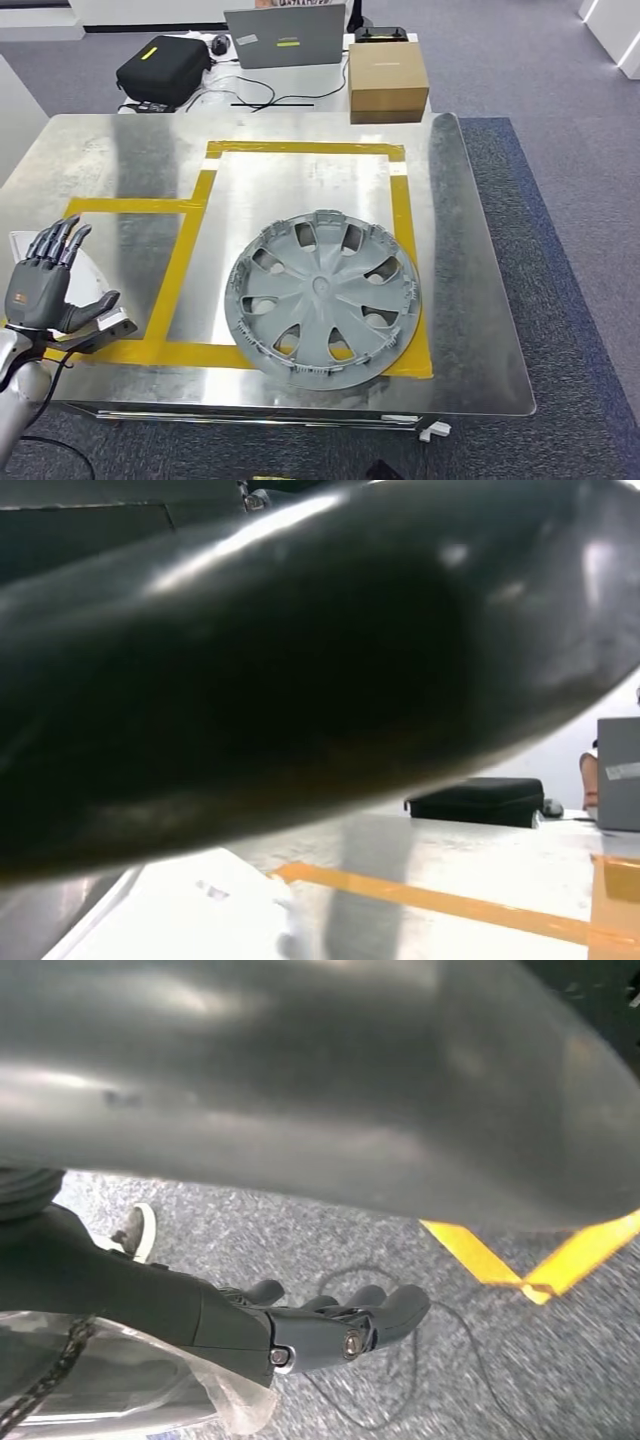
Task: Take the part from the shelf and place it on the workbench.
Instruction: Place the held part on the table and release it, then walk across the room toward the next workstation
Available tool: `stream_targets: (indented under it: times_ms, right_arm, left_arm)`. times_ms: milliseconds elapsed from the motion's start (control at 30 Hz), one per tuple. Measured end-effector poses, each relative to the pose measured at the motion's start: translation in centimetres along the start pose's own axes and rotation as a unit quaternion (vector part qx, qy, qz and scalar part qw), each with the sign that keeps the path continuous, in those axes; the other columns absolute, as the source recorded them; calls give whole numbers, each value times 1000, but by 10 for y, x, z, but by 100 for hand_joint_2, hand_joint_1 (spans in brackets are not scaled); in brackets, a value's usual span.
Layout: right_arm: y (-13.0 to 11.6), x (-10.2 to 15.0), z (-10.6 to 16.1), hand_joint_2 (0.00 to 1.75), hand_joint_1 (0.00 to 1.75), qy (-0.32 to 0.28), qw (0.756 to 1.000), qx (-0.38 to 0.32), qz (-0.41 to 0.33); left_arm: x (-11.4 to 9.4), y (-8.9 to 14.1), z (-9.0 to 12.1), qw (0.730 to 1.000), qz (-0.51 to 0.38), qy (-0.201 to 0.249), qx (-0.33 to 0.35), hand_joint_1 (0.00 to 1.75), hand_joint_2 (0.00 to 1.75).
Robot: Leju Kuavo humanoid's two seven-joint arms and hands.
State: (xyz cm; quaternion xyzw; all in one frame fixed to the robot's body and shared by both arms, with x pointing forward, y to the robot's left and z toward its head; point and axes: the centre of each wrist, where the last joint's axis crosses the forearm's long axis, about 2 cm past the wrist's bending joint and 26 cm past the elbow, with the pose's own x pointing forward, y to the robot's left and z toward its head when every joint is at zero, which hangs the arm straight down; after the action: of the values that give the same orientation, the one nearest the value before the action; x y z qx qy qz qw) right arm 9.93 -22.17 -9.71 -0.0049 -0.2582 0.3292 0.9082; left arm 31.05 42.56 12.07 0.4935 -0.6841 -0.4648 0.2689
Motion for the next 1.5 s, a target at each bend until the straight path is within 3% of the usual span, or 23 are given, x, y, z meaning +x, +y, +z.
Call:
stream_targets:
  times_ms: [267,533,867,1167,1500]
  right_arm:
    - [2,-4,1,0,0,10,1000,3,0]
    - [9,-19,6,0,0,35,999,14,1]
    - [9,-23,7,0,0,44,999,12,-1]
    - [-2,-11,2,0,0,27,1000,2,-4]
    - [-2,-18,4,0,0,31,999,-12,-33]
  left_arm:
    - [4,4,-3,1000,-6,-10,13,0,0]
    - [16,-4,12,1000,-15,-22,5,0,0]
    - [15,-1,22,999,-46,-27,-9,0,0]
    - [6,10,-2,998,-62,-17,20,0,0]
    - [22,7,3,998,-20,4,56,0,0]
